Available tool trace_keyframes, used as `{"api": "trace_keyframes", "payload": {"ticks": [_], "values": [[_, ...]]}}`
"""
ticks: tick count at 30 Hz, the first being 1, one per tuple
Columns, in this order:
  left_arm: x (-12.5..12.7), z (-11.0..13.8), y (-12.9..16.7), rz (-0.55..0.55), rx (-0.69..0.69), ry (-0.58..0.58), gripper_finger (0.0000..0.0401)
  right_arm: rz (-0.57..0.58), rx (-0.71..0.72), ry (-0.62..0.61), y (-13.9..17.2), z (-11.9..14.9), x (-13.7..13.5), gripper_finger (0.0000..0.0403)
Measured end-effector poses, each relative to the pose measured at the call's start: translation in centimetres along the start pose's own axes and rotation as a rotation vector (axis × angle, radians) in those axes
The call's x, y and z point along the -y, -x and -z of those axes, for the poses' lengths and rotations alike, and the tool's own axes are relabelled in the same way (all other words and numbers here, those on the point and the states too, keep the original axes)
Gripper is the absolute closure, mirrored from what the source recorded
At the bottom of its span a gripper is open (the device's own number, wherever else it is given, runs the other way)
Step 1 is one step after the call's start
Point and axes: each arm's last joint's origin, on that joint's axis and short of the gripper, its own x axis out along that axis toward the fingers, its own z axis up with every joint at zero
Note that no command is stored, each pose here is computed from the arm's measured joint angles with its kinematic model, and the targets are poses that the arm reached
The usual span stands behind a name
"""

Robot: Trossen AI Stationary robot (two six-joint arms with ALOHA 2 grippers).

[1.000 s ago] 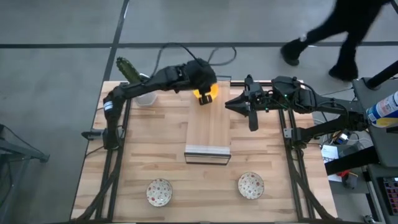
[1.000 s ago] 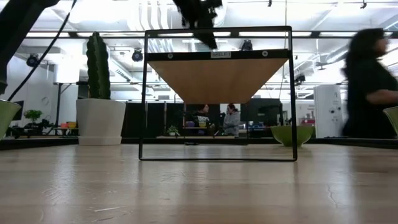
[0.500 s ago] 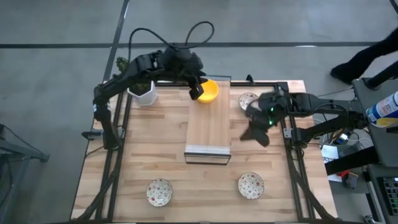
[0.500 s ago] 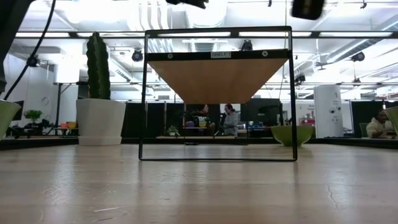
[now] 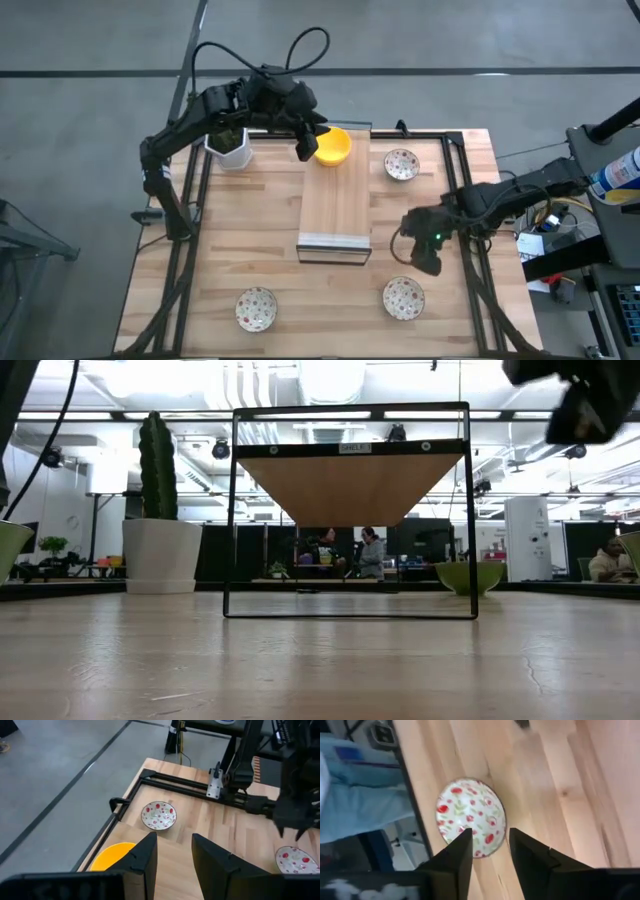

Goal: Pick & Place Mini bowls
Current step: Put the bottom right white bowl on the shelf

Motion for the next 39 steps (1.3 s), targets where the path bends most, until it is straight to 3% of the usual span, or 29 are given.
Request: {"api": "trace_keyframes", "payload": {"ticks": [8, 15, 19, 39], "values": [[0.2, 0.0, 0.0, 0.031, -0.005, 0.013, 0.0286, -0.023, -0.006, -0.058, -4.0, 1.3, 1.4, 0.0262], [0.2, 0.0, 0.0, 0.031, -0.006, 0.022, 0.0286, 0.028, -0.005, -0.091, -6.1, 2.5, 2.7, 0.0268], [0.1, 0.0, 0.0, 0.031, -0.006, 0.031, 0.0286, -0.016, 0.016, -0.109, -7.1, 2.8, 3.1, 0.0266], [0.1, 0.1, 0.0, 0.031, -0.006, 0.043, 0.0286, -0.035, 0.052, -0.120, -9.9, 4.7, 4.6, 0.0266]]}}
